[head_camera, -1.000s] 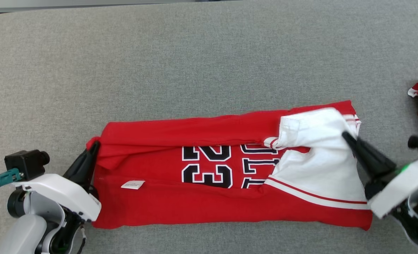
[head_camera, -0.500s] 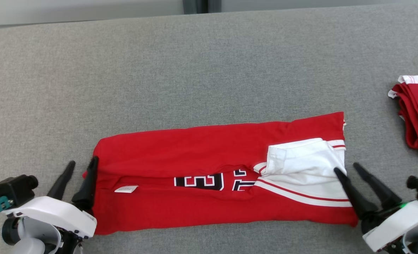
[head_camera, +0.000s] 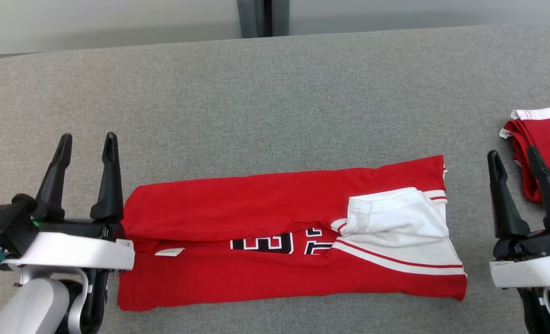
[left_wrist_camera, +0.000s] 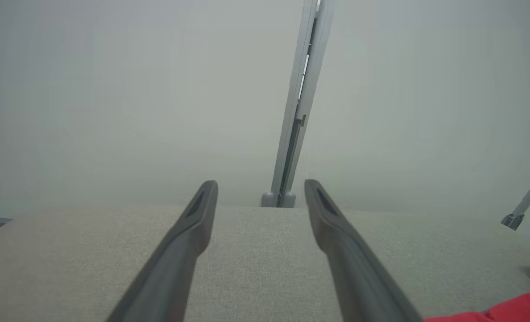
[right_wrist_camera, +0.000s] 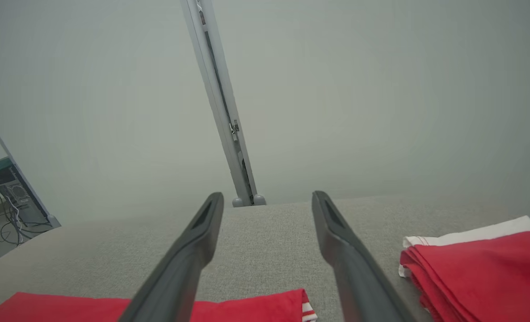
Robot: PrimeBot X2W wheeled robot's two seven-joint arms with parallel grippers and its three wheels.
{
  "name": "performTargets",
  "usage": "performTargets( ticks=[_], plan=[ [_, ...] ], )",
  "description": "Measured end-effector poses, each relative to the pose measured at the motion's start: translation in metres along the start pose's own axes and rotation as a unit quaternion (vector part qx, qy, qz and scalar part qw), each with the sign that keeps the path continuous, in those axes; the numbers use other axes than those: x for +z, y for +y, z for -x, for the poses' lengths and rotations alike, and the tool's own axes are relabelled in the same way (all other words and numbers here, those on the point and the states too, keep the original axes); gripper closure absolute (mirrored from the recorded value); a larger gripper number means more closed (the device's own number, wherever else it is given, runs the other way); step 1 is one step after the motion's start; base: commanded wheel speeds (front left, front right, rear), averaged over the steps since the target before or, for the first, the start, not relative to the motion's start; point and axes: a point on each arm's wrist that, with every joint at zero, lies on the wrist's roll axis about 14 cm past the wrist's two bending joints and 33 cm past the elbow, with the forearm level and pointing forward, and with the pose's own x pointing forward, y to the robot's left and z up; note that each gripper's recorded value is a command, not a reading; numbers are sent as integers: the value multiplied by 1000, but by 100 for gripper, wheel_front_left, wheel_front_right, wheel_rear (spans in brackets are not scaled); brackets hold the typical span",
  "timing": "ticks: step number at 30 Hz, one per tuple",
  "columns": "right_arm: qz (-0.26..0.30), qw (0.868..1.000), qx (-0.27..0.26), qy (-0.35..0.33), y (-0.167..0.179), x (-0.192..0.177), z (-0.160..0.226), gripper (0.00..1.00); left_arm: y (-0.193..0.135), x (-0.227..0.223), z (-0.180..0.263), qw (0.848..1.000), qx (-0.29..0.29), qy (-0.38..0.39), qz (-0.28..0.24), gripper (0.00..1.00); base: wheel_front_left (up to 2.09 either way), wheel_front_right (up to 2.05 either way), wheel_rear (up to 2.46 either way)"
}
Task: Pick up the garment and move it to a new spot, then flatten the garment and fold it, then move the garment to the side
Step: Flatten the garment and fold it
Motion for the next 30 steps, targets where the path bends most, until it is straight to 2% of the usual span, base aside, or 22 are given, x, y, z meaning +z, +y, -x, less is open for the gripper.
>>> performTargets(
  ticks=[4, 8, 19, 27, 30],
  plan=[
    [42, 999, 11, -2, 16, 6, -6, 0, -10, 25, -6, 998, -9, -54, -23, 0, 0, 0, 0],
    [55, 998, 12, 1, 21, 3, -6, 0, -5, 18, -5, 998, -1, -51, -22, 0, 0, 0, 0],
    [57, 998, 3, 30, 18, -17, -2, 0, 16, -3, 8, 997, 4, -34, -66, 0, 0, 0, 0],
    [48, 998, 2, 47, 17, -31, -6, 0, 21, -12, 8, 997, 3, -26, -73, 0, 0, 0, 0],
    [44, 996, -3, 77, 12, -48, -4, 0, 20, -16, 7, 997, 0, -23, -71, 0, 0, 0, 0]
  ],
)
